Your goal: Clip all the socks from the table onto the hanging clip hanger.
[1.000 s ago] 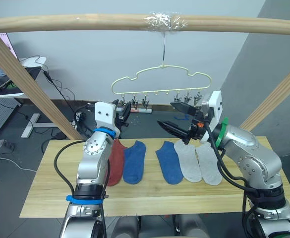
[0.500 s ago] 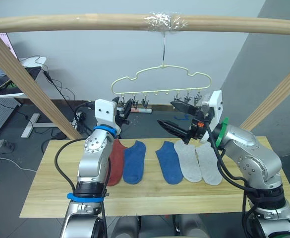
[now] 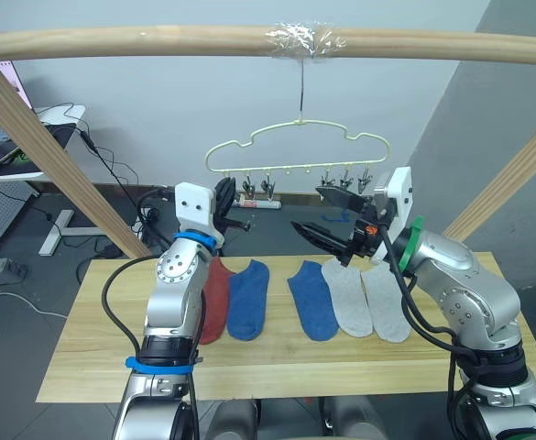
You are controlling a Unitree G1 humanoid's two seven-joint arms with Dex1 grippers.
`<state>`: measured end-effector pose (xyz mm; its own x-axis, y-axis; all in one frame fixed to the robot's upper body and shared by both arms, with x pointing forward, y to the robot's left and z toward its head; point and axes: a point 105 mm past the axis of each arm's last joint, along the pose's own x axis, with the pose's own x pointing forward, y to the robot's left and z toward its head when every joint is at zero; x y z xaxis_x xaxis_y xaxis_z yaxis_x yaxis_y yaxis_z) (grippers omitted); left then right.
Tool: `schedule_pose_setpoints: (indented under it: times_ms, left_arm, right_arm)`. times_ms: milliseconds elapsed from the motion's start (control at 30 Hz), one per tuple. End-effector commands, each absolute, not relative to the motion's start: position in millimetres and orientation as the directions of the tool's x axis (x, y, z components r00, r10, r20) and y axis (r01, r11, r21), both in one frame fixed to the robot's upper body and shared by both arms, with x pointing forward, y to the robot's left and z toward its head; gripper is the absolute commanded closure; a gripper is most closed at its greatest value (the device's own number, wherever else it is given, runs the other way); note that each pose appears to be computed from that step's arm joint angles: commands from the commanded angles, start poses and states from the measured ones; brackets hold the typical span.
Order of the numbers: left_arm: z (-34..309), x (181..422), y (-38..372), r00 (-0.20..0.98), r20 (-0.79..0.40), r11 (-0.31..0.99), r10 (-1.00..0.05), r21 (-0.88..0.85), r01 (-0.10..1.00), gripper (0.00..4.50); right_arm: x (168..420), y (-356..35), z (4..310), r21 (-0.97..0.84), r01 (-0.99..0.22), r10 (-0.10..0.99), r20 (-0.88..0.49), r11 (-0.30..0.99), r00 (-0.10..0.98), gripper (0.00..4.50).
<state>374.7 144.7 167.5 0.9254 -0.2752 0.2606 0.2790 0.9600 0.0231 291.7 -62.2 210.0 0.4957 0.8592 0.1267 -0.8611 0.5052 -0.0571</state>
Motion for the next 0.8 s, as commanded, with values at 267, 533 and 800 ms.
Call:
schedule_pose_setpoints:
  times_ms: [267, 533, 800]
  left_arm:
    - [170, 369, 150, 0.924, 0.231, 0.951, -0.304, 0.125, 0.282, 4.49]
    - [165, 366, 148, 0.925, 0.209, 0.948, -0.316, 0.119, 0.297, 4.49]
    - [164, 363, 148, 0.930, 0.201, 0.951, -0.309, 0.084, 0.298, 4.49]
  right_arm:
    - [323, -128, 111, -0.270, -0.616, 0.566, -0.244, 0.740, 0.787, 0.00]
    - [337, -189, 35, -0.244, -0.454, 0.308, -0.465, 0.857, 0.830, 0.00]
    - [343, -211, 2, -0.181, -0.373, 0.214, -0.565, 0.910, 0.797, 0.00]
